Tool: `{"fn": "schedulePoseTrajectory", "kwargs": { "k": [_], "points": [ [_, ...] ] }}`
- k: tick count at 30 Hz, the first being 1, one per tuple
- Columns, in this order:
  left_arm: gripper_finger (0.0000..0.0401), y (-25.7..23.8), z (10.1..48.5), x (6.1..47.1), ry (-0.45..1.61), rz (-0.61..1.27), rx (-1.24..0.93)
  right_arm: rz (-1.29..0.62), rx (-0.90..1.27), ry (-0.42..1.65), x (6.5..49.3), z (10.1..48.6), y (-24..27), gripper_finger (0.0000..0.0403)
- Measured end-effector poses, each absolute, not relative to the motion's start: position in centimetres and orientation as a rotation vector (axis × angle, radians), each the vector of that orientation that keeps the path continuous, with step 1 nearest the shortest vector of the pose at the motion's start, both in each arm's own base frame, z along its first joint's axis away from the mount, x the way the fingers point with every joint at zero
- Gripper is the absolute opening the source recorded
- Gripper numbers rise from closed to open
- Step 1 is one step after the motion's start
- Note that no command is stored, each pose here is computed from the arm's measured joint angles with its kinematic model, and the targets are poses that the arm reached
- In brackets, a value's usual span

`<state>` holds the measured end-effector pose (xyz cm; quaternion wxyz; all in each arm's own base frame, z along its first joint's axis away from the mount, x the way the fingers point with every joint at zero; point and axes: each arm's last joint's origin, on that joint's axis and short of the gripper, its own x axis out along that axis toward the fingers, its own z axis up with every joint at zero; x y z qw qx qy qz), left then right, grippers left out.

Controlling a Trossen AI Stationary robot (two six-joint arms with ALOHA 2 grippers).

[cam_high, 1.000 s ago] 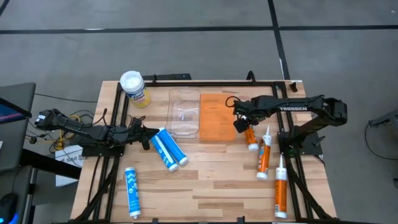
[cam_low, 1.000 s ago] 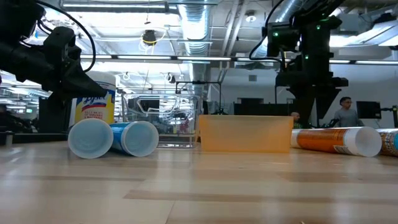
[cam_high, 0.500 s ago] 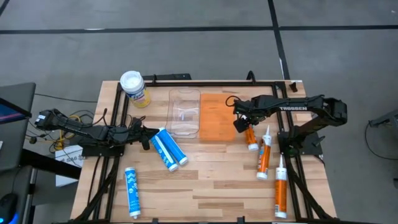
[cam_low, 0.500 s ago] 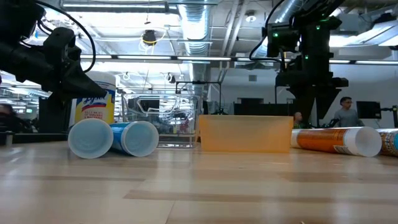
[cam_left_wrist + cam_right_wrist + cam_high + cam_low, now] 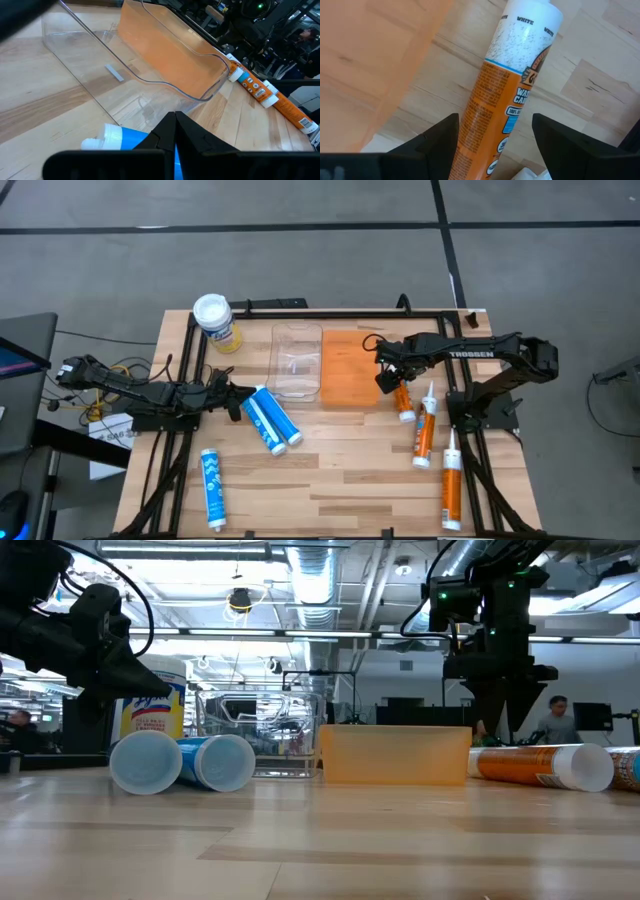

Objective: Pick & place silicon tubes, Sealant and Lysol wipes
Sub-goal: Put the top orange sealant into the orange bin

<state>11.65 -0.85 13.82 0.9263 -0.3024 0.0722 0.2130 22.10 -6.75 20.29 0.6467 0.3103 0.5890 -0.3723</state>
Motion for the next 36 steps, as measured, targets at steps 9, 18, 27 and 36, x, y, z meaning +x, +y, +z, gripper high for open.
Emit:
{"fn": "schedulePoseTrajectory", "kwargs": {
  "k": [9, 18, 27, 36],
  "points": [
    [0.0, -0.8, 13.8, 11.6, 0.148, 0.437, -0.62, -0.86, 0.706, 1.329, 22.1, 20.3, -6.8, 0.0245],
    [0.0, -0.8, 13.8, 11.6, 0.148, 0.437, -0.622, -0.874, 0.694, 1.305, 22.3, 20.3, -6.9, 0.0245],
    [0.0, -0.8, 13.8, 11.6, 0.147, 0.437, -0.622, -0.963, 0.719, 1.263, 22.4, 20.3, -6.4, 0.0245],
    [0.0, -0.9, 13.8, 11.7, 0.151, 0.428, -0.625, -1.119, 0.866, 1.258, 21.0, 18.3, -6.4, 0.0245]
  ]
}}
